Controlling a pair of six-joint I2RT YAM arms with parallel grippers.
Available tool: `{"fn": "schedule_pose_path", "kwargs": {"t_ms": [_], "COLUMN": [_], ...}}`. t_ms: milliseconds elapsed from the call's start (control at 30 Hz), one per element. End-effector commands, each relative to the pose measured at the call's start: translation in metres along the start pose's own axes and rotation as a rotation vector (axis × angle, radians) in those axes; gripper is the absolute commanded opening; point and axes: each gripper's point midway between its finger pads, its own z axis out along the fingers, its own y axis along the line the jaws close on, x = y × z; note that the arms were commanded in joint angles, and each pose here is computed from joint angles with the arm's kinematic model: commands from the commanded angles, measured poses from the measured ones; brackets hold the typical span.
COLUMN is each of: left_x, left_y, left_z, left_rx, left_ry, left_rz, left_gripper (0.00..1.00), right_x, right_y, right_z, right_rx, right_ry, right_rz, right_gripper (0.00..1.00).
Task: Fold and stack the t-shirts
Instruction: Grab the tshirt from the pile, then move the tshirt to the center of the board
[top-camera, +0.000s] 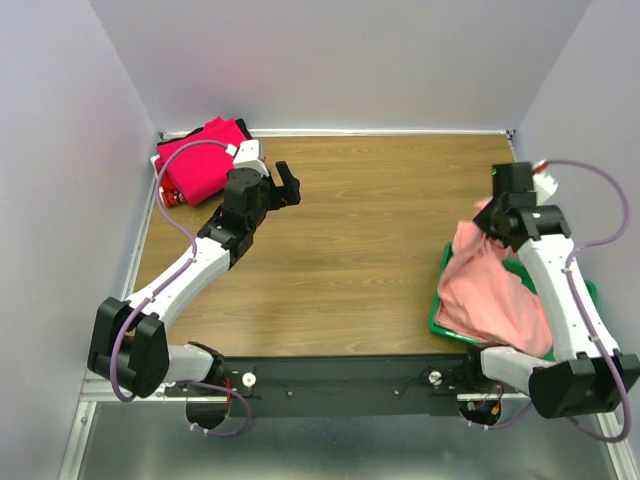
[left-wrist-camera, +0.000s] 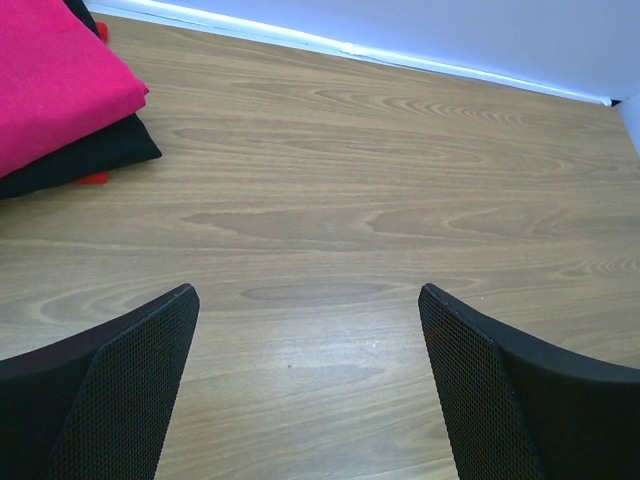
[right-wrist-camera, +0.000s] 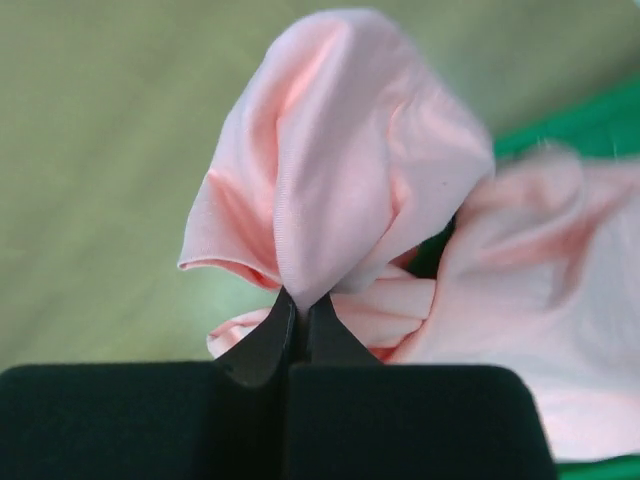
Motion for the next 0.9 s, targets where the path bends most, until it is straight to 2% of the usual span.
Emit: {"fn": "schedule_pose_path", "kwargs": {"t_ms": [0,33,167,300,367,433,467,500,600,633,733,800,867], "left_x": [-0.007,-0.006,-0.008,-0.010,-0.013,-0.014,-0.017,-0.017,-0.022,-0.022,-0.024,-0.025,-0.028], "left_y": [0.000,0.000,0.001,0.003,0.004,0.005,0.007,0.008,0.011,0.011,0.014,0.017,0.017], "left_z": [-0.001,-0.001,-0.003,-0.006,-0.009,-0.012,-0.014,-0.015,-0.019,-0.019,-0.024,-0.026,-0.031], "left_rx": [0.006,0.003,-0.002,-0.011,-0.013,-0.017,-0.025,-0.030,-0.044,-0.046,-0.061,-0.071,-0.071], "left_ry": [-0.016,-0.014,-0.021,-0.032,-0.042,-0.049,-0.060,-0.065,-0.081,-0.082,-0.095,-0.103,-0.114], "left_rz": [0.016,0.015,0.014,0.011,0.011,0.011,0.010,0.009,0.008,0.008,0.000,-0.004,-0.004], "left_gripper": [0.98,0.98,0.98,0.98,0.98,0.98,0.98,0.98,0.98,0.98,0.98,0.98,0.98], "right_x": [-0.093,-0.098,-0.166,-0.202,-0.198,-0.206,-0.203,-0.204,-0.187,-0.189,-0.166,-0.164,-0.160], "right_y": [0.038,0.045,0.085,0.141,0.173,0.194,0.212,0.224,0.267,0.276,0.312,0.322,0.334], "right_z": [-0.068,-0.072,-0.145,-0.199,-0.201,-0.223,-0.218,-0.238,-0.244,-0.267,-0.289,-0.320,-0.325], "right_rx": [-0.213,-0.247,-0.465,-0.743,-0.871,-0.988,-1.033,-1.118,-1.220,-1.266,-1.360,-1.433,-1.485], "right_ry": [-0.293,-0.316,-0.580,-0.717,-0.672,-0.697,-0.666,-0.687,-0.653,-0.692,-0.690,-0.714,-0.678], "right_rz": [-0.115,-0.103,-0.179,-0.198,-0.240,-0.249,-0.266,-0.293,-0.379,-0.395,-0.459,-0.448,-0.428], "right_gripper": [0.00,0.00,0.00,0.00,0.00,0.00,0.00,0.00,0.00,0.00,0.00,0.00,0.00]}}
